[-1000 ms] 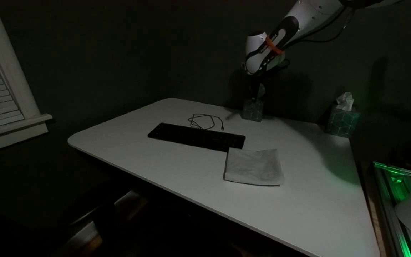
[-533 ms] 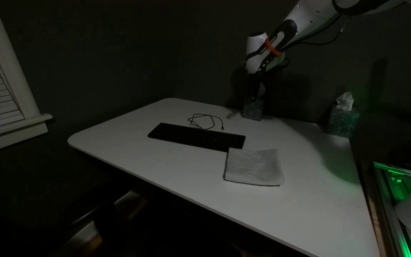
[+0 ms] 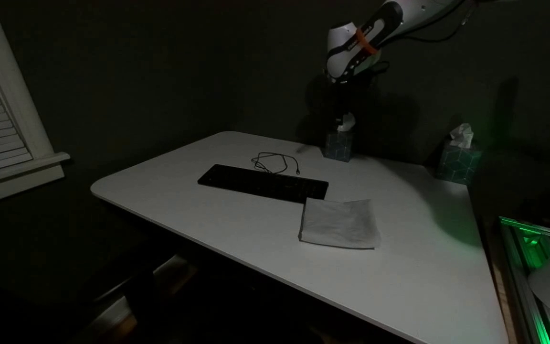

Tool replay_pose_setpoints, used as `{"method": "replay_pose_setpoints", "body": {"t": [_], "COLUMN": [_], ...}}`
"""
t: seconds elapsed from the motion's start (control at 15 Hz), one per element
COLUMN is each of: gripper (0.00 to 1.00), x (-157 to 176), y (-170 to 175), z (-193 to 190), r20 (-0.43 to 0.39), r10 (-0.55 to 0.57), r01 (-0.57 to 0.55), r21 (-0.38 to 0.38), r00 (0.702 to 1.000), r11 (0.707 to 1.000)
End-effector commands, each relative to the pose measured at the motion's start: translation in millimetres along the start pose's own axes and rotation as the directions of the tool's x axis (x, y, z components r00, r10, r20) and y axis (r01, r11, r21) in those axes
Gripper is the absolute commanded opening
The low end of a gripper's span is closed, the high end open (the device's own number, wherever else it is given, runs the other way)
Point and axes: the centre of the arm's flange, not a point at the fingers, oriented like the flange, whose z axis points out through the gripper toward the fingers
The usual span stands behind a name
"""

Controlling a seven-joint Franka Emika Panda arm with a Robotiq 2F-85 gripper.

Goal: Shift the tissue box to the right

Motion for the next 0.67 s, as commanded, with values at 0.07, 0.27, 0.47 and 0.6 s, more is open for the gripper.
{"method": "replay_pose_setpoints", "body": {"t": [0.07,0.27,0.47,0.6], "gripper": [1.00,1.00,1.00,1.00], "x": [-40,-67,-91,-95], "y": [-34,-62,-106,-140], "z": [-71,-114,-152,-178], "r20": [0.152,0.190,0.223,0.221], "r10": [0.083,0.196,0.260,0.300], "r01": [-0.098,-0.234,-0.322,-0.367], "r21": [0.099,0.204,0.313,0.392], "r00": [0.985,0.962,0.939,0.928], "r11": [0.990,0.951,0.894,0.844]}}
